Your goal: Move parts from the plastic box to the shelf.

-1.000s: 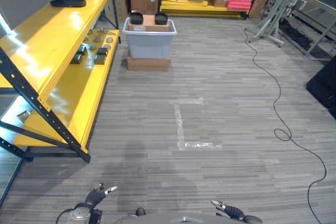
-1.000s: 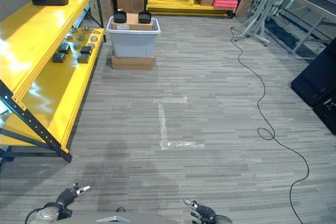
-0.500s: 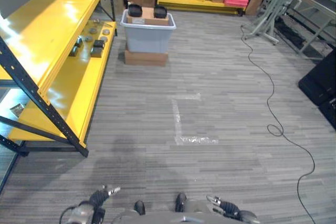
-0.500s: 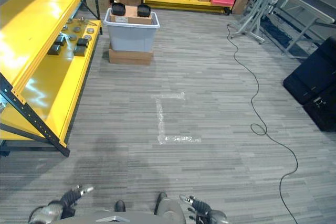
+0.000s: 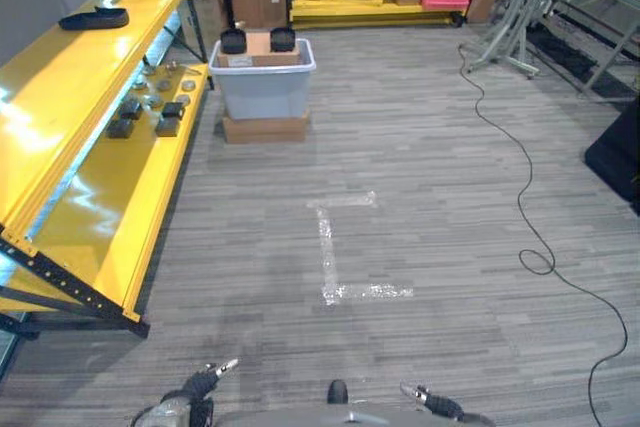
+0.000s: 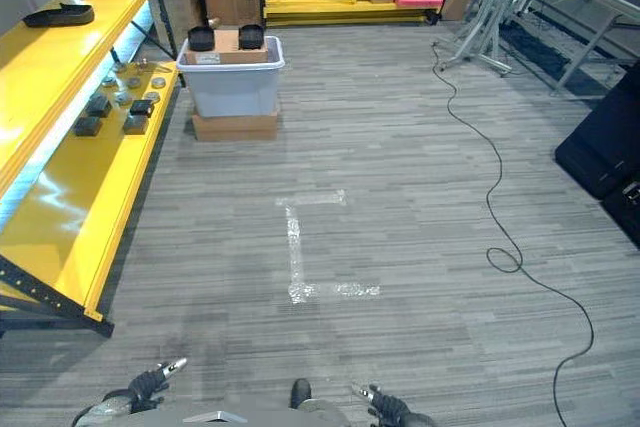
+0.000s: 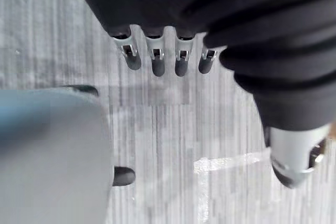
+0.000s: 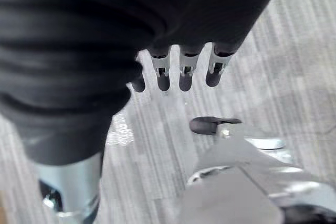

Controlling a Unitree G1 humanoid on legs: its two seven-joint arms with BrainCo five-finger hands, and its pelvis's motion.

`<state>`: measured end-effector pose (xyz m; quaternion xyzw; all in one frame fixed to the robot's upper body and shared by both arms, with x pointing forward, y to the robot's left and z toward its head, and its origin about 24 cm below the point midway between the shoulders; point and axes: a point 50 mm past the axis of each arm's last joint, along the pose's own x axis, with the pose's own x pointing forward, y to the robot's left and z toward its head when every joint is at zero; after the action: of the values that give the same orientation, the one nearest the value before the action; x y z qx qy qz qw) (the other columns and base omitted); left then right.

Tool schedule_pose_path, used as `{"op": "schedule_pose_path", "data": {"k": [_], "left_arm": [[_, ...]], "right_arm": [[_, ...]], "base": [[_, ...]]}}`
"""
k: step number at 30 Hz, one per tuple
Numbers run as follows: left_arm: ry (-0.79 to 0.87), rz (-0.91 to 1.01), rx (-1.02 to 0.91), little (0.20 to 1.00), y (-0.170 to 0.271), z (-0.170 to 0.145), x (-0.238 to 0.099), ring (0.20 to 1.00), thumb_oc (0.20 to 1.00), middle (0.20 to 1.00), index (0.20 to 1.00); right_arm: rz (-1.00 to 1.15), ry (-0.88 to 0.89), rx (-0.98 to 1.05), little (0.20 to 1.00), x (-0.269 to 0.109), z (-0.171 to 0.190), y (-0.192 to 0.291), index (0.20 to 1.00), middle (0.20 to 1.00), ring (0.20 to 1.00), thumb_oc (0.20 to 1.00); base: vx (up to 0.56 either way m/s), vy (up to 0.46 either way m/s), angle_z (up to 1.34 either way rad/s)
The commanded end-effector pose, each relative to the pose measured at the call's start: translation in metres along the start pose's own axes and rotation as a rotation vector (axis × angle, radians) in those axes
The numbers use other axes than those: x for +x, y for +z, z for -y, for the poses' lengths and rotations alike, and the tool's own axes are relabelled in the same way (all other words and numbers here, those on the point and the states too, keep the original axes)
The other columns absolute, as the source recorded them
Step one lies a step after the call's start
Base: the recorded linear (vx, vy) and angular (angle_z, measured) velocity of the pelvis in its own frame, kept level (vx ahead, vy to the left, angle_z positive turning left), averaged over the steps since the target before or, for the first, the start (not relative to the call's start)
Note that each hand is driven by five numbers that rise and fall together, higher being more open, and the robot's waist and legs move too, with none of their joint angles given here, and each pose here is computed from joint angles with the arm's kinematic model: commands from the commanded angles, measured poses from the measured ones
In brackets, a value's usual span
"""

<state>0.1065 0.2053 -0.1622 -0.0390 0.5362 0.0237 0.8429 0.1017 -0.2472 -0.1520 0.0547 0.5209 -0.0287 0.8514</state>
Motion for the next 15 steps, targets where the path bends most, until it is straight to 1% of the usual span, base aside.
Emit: {"op": "schedule_pose_path", "data": {"k": [1,5,7,9,12,15], "left_arm": [[0.006,0.056,0.007,1.000,0.026,-0.002,0.003,1.000,1.000,1.000,1.000],[0.023,0.021,0.013,1.000,0.014,-0.003,0.002,1.000,1.000,1.000,1.000],[0.051,-0.024,0.013,1.000,-0.001,-0.008,-0.001,1.000,1.000,1.000,1.000],[0.057,-0.088,0.053,1.000,-0.021,-0.011,-0.005,1.000,1.000,1.000,1.000],[0.085,-0.134,0.052,1.000,-0.035,-0.015,-0.009,1.000,1.000,1.000,1.000],[0.091,-0.161,0.102,1.000,-0.037,-0.020,-0.010,1.000,1.000,1.000,1.000]], "right_arm": [[0.051,-0.044,0.003,1.000,0.001,0.010,0.017,1.000,1.000,1.000,1.000],[0.061,-0.043,-0.015,1.000,0.001,0.012,0.026,1.000,1.000,1.000,1.000],[0.050,-0.033,-0.042,1.000,0.001,0.011,0.025,1.000,1.000,1.000,1.000],[0.044,-0.028,-0.045,1.000,0.001,0.010,0.021,1.000,1.000,1.000,1.000],[0.042,-0.033,-0.028,1.000,0.003,0.006,0.020,1.000,1.000,1.000,1.000],[0.035,-0.017,0.012,1.000,0.004,0.000,0.017,1.000,1.000,1.000,1.000]], "base": [[0.20,-0.090,-0.21],[0.30,0.058,0.00],[0.55,0.234,-0.10],[0.65,0.292,-0.07],[0.39,0.236,-0.33],[0.30,0.182,-0.31]]}}
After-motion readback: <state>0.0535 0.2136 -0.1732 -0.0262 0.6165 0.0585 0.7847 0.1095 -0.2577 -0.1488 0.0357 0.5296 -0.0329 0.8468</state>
